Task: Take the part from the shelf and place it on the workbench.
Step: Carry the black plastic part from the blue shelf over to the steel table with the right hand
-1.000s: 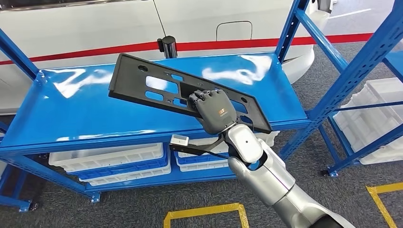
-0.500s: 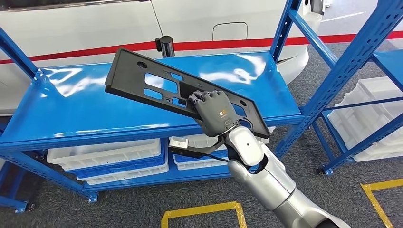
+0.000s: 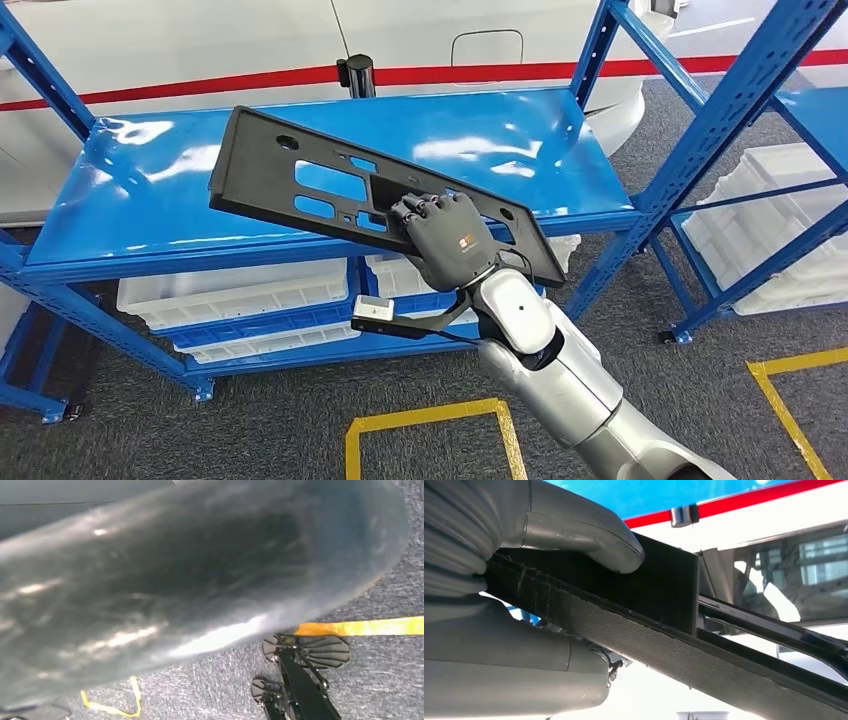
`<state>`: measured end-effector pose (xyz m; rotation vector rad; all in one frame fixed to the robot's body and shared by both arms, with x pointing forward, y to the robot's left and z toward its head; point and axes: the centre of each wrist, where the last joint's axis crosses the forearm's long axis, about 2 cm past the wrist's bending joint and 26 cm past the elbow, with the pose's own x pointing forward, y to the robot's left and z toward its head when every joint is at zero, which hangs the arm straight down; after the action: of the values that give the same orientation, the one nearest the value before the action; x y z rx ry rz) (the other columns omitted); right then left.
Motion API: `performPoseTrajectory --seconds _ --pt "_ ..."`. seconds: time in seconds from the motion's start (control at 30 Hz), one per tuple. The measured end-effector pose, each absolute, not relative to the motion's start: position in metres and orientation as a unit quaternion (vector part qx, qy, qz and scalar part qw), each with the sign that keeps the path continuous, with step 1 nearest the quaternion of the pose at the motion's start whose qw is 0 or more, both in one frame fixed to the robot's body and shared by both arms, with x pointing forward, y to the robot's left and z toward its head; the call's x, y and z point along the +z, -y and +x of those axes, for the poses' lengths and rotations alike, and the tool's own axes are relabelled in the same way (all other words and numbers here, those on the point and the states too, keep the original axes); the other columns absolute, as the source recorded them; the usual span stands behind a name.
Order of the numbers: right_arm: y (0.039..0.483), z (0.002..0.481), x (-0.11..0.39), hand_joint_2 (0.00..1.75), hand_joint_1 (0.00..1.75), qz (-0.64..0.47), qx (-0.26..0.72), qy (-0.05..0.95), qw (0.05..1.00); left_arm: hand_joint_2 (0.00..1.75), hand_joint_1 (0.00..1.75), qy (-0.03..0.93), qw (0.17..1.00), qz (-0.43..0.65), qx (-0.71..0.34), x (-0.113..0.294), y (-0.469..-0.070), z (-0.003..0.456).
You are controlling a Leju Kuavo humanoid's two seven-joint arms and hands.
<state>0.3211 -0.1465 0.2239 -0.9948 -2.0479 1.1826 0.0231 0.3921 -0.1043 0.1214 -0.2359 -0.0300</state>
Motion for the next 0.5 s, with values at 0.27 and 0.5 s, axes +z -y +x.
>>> performPoseTrajectory --seconds 0.27,0.5 --pt "0.1413 0.3173 0.2262 1.75 1.75 -0.368 0.442 0.771 0.274 0.0 0.0 0.117 0.991 0.065 -0.012 -0.1043 -0.3927 0.022" --pt "0.1395 0.3139 0.2282 1.75 1.75 -0.365 0.441 0.775 0.267 0.0 0.0 0.118 0.991 0.064 -0.01 -0.1045 -0.3909 0.0238"
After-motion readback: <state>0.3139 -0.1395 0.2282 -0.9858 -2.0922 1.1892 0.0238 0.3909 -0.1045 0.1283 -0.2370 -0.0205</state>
